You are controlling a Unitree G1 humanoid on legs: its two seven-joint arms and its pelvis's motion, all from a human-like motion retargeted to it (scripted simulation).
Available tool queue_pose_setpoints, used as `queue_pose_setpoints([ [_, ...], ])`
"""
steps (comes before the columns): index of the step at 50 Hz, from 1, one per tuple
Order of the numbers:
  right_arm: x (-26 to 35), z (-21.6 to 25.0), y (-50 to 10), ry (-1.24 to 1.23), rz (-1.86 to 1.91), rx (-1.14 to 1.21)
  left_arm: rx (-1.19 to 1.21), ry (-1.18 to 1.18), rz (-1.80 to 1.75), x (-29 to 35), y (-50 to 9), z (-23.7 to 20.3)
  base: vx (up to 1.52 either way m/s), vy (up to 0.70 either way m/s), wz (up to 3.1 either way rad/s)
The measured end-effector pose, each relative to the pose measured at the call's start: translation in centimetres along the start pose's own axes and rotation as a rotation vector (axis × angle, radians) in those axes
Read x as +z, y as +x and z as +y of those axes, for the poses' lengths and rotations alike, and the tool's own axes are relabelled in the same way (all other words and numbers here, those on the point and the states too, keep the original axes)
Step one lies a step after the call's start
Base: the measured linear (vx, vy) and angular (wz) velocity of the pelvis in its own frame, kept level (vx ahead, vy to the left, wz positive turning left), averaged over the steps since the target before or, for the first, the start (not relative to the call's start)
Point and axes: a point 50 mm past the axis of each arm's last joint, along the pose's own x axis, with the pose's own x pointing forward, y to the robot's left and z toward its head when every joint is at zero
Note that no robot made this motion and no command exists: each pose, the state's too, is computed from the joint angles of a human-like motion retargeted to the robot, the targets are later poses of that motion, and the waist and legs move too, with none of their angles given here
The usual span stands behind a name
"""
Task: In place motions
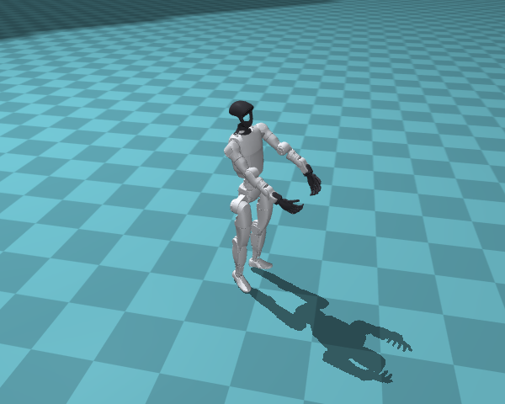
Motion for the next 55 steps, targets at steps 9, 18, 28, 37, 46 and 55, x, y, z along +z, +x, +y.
queue_pose_setpoints([
  [9,15.5,0.5,-1.7,-0.024,-0.368,-0.096,0.034,0.159,-0.316,11.7,-3.1,-3.2,0.02,-0.05,-0.02],
  [18,19.6,-0.7,-3.7,-0.172,-0.483,-0.239,0.111,-0.029,-0.611,15.9,-4.9,-5.1,0.01,-0.03,0.08],
  [28,16.2,-0.6,-2.4,-0.138,-0.459,-0.186,0.123,0.057,-0.601,13.8,-3.8,-3.9,0.00,0.00,0.00],
  [37,0.6,-2.9,-1.0,-0.415,-0.045,-0.250,0.275,0.049,-0.217,1.0,-0.9,3.1,-0.01,0.05,0.00],
  [46,-24.9,-4.7,-13.9,-0.263,1.058,0.016,0.077,-0.029,0.651,-21.9,-4.1,4.5,0.02,0.06,-0.09],
  [55,-34.9,-0.9,-27.0,0.081,1.397,-0.080,0.031,-0.391,0.991,-36.6,-11.8,-0.8,-0.01,0.10,-0.02],
])
